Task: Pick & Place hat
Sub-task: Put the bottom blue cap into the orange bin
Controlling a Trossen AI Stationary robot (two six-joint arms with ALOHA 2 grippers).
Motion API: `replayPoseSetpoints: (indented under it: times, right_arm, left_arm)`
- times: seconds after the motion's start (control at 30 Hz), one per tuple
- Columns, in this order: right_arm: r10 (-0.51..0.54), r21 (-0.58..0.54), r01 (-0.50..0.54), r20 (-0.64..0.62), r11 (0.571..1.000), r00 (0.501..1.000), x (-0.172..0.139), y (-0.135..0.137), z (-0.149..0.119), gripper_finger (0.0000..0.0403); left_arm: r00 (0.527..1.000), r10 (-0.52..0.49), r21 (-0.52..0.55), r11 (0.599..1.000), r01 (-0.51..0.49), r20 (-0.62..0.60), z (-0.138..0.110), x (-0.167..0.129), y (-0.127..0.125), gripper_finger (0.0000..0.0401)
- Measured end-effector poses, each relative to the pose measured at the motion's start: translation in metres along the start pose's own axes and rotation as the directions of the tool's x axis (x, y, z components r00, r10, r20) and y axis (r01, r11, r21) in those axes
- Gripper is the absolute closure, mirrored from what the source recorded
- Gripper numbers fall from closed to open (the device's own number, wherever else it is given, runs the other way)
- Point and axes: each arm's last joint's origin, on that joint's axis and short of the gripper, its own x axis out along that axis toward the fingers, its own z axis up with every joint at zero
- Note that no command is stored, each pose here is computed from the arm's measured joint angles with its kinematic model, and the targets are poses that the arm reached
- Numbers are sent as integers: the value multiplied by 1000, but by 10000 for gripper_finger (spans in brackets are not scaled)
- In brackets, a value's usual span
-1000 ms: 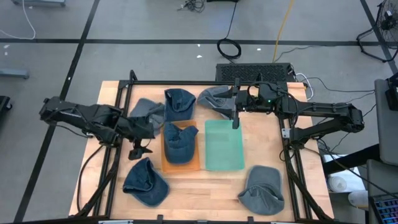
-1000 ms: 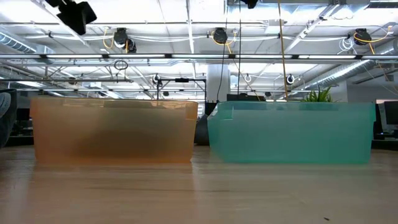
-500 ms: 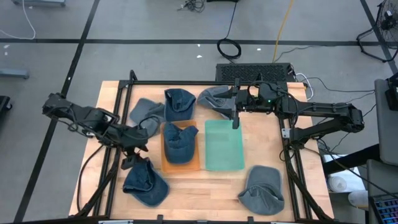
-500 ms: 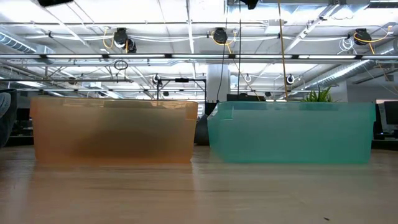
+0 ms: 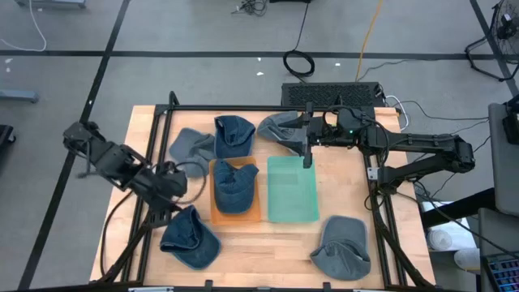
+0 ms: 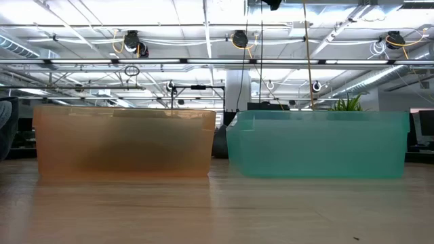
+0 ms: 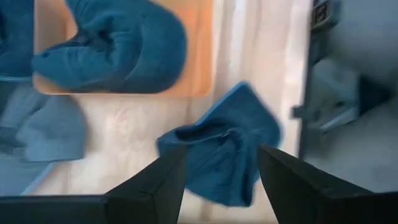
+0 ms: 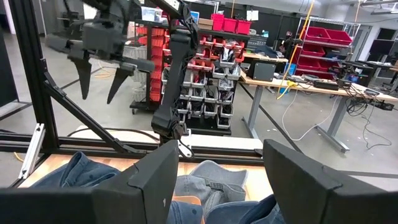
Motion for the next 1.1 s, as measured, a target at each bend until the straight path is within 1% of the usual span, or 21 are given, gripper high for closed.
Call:
replayPoseSetpoints:
  times: [0.07, 0.13, 0.27, 0.4, 0.53, 0.63, 0.73, 0.8, 0.93, 1.1]
  right_arm:
    - [0, 0, 0, -1, 1000, 1000, 0, 0, 0, 181]
    - [2, 0, -2, -1, 1000, 1000, 0, 0, 0, 181]
    - [4, -1, -4, -4, 1000, 1000, 0, 0, 0, 181]
    - [6, -1, -6, -14, 1000, 1000, 0, 0, -1, 181]
    - [4, -8, -4, -25, 1000, 1000, 0, 0, -2, 181]
    - [4, -9, -4, -24, 1000, 1000, 0, 0, -2, 176]
    - [5, -10, -5, -24, 1000, 1000, 0, 0, -2, 162]
    - [6, -10, -6, -24, 1000, 1000, 0, 0, -2, 152]
    - [8, -8, -8, -37, 1000, 999, 0, 0, -4, 140]
    - [10, -6, -11, -58, 1000, 998, 0, 1, -6, 139]
  left_arm:
    - [998, 48, 33, 998, -46, -42, 0, 7, -3, 197]
    - [993, 85, 42, 996, -81, -87, 0, 13, -4, 197]
    - [985, 93, 10, 996, -93, -148, 1, 22, -7, 197]
    - [985, 89, -7, 996, -91, -146, 1, 27, -8, 199]
    - [990, 69, 28, 997, -66, -122, 4, 31, -10, 194]
    - [991, 77, 19, 997, -76, -110, 5, 32, -9, 184]
    - [990, 92, 1, 996, -92, -106, 8, 33, -7, 167]
    - [989, 103, 31, 994, -100, -111, 9, 36, -7, 154]
    - [982, 124, 140, 985, -104, -140, 13, 47, -12, 131]
    - [967, 166, 273, 956, -109, -192, 19, 67, -20, 108]
